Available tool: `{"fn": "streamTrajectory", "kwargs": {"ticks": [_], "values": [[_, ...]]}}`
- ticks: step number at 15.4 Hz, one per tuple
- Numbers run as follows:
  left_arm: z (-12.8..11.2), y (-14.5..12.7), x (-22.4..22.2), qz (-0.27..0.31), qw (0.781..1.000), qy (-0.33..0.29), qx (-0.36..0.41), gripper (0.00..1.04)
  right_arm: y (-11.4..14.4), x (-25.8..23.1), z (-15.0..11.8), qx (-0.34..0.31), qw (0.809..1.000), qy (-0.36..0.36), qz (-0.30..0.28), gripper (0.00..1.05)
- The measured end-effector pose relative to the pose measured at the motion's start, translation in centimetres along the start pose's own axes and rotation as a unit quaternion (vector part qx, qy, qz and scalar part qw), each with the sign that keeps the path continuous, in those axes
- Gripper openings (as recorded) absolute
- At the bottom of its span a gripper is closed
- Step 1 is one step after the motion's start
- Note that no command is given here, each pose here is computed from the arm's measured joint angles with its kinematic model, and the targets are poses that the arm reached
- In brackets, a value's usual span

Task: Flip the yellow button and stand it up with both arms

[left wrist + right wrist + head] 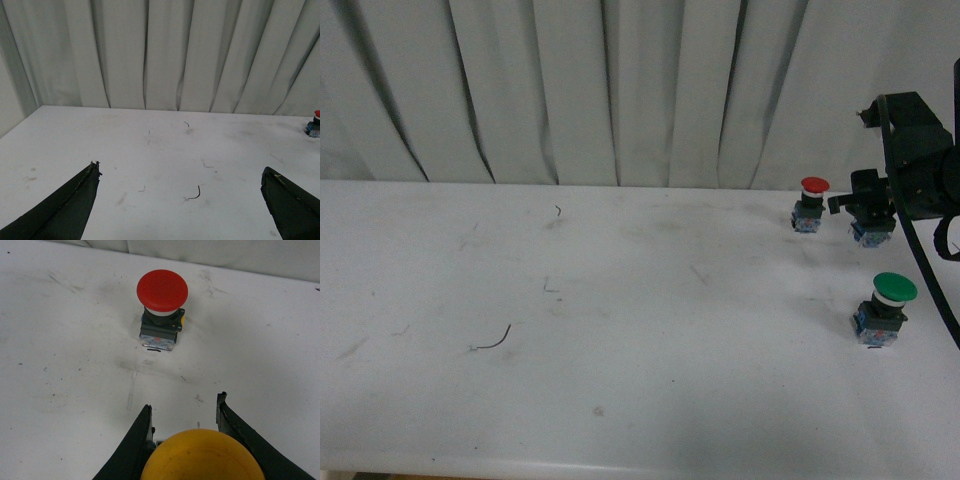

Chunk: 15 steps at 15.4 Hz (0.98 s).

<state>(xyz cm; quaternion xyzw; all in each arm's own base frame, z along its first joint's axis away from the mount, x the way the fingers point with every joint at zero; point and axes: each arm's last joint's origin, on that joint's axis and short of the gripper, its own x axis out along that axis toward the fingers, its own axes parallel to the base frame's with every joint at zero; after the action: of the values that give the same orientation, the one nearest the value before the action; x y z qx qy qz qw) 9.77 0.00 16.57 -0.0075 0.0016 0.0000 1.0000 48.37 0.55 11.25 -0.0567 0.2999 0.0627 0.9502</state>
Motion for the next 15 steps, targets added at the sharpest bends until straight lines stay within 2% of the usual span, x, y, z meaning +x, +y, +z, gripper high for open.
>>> {"fn": "streamTrajectory", "kwargs": {"ticks": [4, 9, 15], "values": [[0.0, 0.0, 0.0, 0.0, 1.0, 0.0, 0.0, 0.98, 0.0, 2.2, -1.3, 0.025, 0.999, 0.019, -0.006, 0.35], [0.0, 0.0, 0.0, 0.0, 1.0, 0.0, 0.0, 0.98, 0.4, 3.9, -1.5, 0.07, 0.997, 0.026, -0.03, 0.35], [0.0, 0.0, 0.0, 0.0, 1.0, 0.0, 0.0, 0.98, 2.6, 4.2, -1.3, 0.054, 0.998, 0.026, -0.023, 0.35]]}}
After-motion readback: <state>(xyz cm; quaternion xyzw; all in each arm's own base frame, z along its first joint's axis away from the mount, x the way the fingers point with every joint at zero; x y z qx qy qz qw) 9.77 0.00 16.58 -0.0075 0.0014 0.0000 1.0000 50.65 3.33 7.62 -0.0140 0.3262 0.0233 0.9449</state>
